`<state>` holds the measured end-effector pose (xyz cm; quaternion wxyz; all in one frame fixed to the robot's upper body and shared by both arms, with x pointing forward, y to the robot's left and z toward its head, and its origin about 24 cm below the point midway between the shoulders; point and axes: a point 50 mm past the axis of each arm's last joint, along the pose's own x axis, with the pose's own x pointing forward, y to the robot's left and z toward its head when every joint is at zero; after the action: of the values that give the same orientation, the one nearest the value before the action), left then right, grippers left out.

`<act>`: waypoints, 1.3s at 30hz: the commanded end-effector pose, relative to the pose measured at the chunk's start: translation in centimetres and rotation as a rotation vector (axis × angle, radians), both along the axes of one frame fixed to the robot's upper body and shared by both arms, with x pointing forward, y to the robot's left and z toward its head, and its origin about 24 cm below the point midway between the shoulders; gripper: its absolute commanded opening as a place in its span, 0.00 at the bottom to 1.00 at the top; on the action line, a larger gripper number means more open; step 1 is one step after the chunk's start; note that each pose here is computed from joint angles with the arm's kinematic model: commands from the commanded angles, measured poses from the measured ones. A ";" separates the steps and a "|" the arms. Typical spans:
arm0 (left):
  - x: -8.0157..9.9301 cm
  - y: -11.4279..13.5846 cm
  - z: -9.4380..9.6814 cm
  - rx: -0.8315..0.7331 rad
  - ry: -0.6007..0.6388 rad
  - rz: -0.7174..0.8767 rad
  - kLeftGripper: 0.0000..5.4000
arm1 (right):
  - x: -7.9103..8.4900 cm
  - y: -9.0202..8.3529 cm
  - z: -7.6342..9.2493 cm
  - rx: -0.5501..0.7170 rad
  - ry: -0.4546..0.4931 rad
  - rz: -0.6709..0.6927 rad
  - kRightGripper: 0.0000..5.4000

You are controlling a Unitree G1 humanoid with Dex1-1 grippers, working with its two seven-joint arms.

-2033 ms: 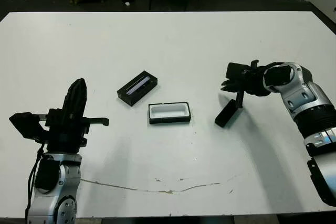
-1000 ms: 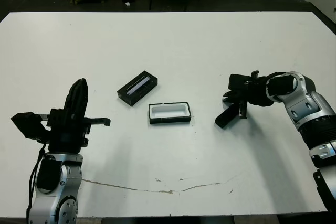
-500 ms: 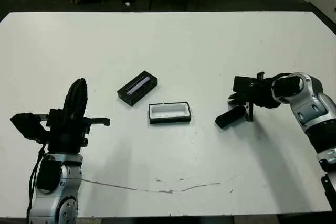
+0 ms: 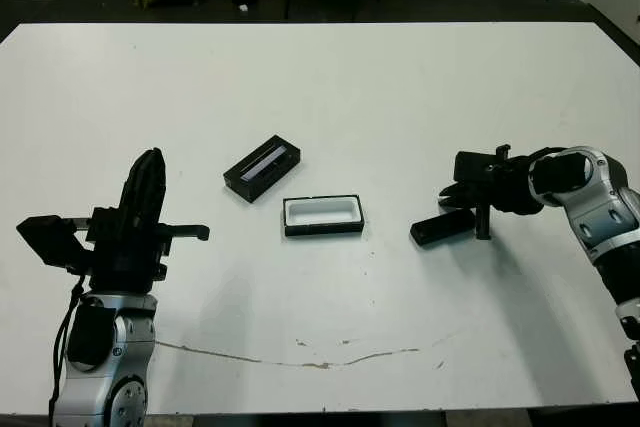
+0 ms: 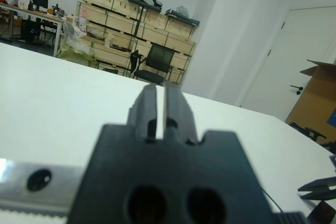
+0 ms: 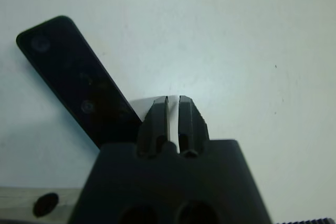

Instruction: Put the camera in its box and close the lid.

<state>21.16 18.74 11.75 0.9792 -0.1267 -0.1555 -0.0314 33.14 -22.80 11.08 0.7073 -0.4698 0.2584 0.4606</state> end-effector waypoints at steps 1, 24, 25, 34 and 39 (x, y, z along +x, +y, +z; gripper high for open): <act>-0.2 0.2 -0.5 -0.003 0.041 0.011 0.00 | -0.8 -0.7 -0.9 -0.029 0.050 -0.015 0.00; -0.3 0.2 -0.4 0.006 0.045 0.018 0.00 | -2.3 -1.9 -0.7 0.005 0.106 -0.005 0.00; -0.3 0.2 -0.4 0.008 0.042 0.015 0.00 | -2.3 -1.9 -0.6 0.005 0.108 -0.005 0.00; -0.3 0.3 -0.5 0.015 0.039 0.013 0.00 | -2.8 -2.1 -0.3 0.016 0.126 -0.011 0.00; -0.3 0.3 -0.5 0.002 0.046 0.017 0.00 | -3.0 -2.3 -0.2 0.020 0.122 -0.005 0.00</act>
<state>21.02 18.76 11.78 0.9800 -0.1258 -0.1516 -0.0276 30.65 -24.47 11.26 0.6986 -0.4360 0.2816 0.4926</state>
